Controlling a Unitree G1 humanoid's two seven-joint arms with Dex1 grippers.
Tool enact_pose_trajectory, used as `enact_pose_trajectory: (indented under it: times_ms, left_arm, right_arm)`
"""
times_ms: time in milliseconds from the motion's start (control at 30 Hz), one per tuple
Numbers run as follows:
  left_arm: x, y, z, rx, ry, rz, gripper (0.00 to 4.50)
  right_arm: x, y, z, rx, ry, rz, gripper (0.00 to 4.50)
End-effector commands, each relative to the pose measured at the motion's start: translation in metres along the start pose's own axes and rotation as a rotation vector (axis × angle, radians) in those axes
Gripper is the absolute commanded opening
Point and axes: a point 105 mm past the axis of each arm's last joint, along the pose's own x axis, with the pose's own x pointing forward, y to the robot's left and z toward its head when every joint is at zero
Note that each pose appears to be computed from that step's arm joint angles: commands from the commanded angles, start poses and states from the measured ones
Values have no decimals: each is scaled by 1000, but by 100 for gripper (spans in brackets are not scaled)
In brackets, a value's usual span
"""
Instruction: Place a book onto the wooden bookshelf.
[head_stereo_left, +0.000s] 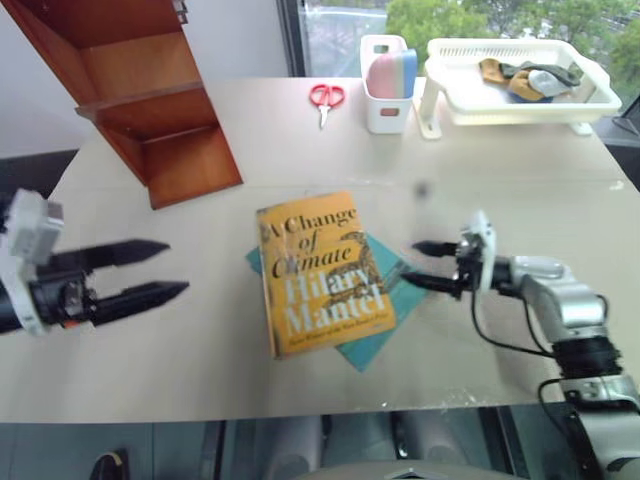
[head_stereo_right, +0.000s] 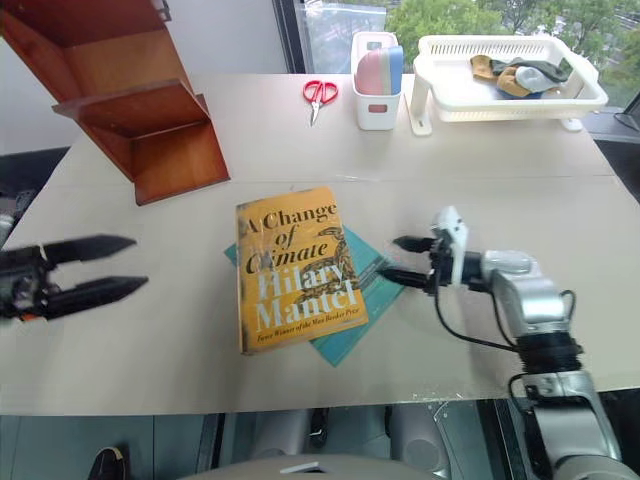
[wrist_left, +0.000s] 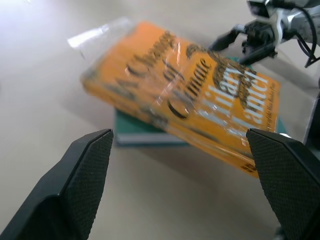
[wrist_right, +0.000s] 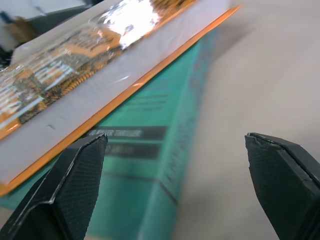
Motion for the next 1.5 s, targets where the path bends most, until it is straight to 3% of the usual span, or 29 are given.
enact_pose_trajectory:
  times_ms: [33,233,500,867,1033,1233,1267,1500]
  left_arm:
    - [21,-14,-21,-144,-43,2,449]
    - [47,-28,-48,-315,-103,-23,449]
    - [79,-36,-63,-537,-184,-59,449]
    - [109,-40,-76,-928,-392,-50,449]
    - [103,-34,-79,-989,-420,-46,300]
    - [103,-39,-81,-1007,-390,-82,23]
    - [103,-40,-80,-1010,-388,-89,3]
    - [102,-45,-76,-995,-388,-107,3]
  right_arm:
    - [-29,9,19,-123,-32,-26,450]
    - [-46,24,31,-200,-30,-29,450]
    - [-56,68,46,-291,31,207,450]
    - [-63,80,82,-390,19,217,450]
    - [-65,78,80,-418,45,200,450]
    - [-63,76,78,-433,43,196,450]
    - [-63,75,78,-435,43,196,450]
    - [-62,75,76,-445,36,192,450]
